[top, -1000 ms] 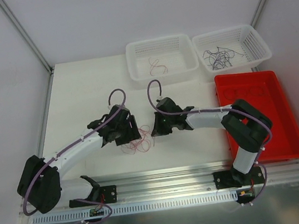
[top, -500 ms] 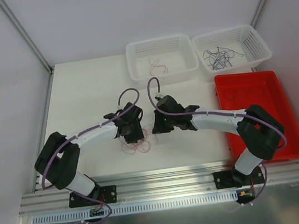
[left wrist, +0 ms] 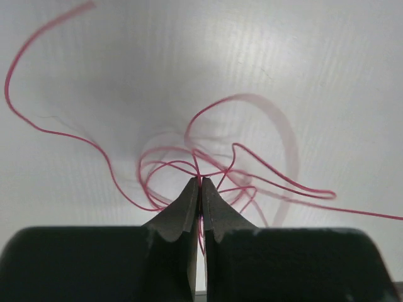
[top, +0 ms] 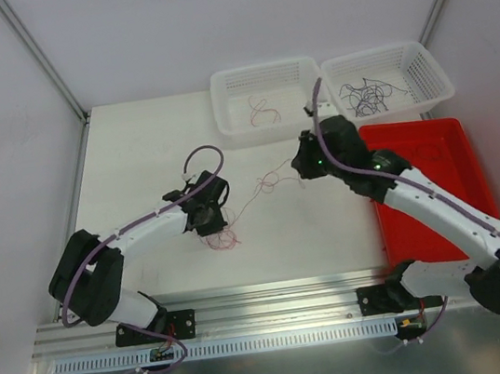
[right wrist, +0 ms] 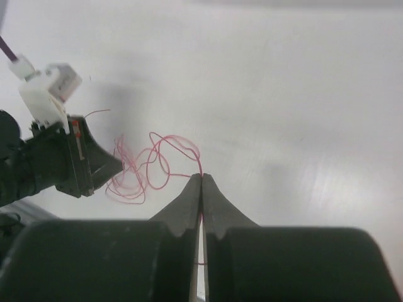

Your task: Untangle the cables

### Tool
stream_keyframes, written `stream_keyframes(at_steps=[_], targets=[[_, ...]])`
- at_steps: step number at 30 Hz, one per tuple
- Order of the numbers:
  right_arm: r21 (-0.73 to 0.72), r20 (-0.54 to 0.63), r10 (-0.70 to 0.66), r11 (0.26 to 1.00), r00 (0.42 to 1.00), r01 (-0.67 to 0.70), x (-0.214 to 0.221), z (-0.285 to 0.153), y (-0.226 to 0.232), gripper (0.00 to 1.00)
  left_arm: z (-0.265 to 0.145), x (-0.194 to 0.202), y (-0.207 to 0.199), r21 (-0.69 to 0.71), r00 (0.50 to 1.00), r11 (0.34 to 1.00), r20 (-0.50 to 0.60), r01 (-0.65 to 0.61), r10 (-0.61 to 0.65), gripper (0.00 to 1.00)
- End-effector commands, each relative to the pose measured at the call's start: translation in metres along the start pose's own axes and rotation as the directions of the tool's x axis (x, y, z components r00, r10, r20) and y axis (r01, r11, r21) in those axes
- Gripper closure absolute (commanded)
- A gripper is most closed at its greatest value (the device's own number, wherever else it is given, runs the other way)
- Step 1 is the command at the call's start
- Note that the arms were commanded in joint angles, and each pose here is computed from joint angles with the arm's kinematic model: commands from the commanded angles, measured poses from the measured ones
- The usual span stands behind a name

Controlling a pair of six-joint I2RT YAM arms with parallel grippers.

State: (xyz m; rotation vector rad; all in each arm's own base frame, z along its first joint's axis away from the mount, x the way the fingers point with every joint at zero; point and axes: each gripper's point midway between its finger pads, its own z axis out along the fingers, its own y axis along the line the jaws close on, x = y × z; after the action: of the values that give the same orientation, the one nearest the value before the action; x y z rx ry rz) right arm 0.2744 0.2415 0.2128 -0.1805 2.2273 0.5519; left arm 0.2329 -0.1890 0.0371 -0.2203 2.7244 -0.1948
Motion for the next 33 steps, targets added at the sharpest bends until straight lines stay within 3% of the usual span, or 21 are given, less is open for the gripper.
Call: stream_keyframes(at_steps=[1,10,14,19,24,33], targets=[[0.076,0.156,-0.096,0.994,0.983,0.085,-0.064,-0.061,-0.027,0.99,-0.005,-0.005,0.035,-0.087,1.000,0.996,0.027,-0.002,0.004,1.00],[0.116,0.329,-0.160,0.985,0.931,0.128,-0.121,-0.155,-0.044,0.99,-0.008,-0.017,0.066,-0.115,0.998,0.992,0.042,0.050,-0.045,1.00],[0.154,0.444,-0.194,0.978,0.875,0.139,-0.149,-0.203,-0.046,0.99,-0.003,-0.014,0.079,-0.143,0.998,0.987,0.016,0.069,-0.068,1.00],[0.258,0.495,-0.285,0.950,0.821,0.174,-0.165,-0.250,-0.056,0.99,0.002,-0.013,0.102,-0.183,0.992,0.975,0.000,0.127,-0.129,1.00],[0.365,0.482,-0.357,0.912,0.800,0.187,-0.163,-0.266,-0.074,0.99,-0.001,-0.020,0.121,-0.202,0.983,0.962,0.021,0.185,-0.185,1.00],[0.329,0.485,-0.352,0.921,0.800,0.206,-0.162,-0.264,-0.067,0.99,-0.001,-0.021,0.126,-0.200,0.978,0.958,0.007,0.206,-0.209,1.00]])
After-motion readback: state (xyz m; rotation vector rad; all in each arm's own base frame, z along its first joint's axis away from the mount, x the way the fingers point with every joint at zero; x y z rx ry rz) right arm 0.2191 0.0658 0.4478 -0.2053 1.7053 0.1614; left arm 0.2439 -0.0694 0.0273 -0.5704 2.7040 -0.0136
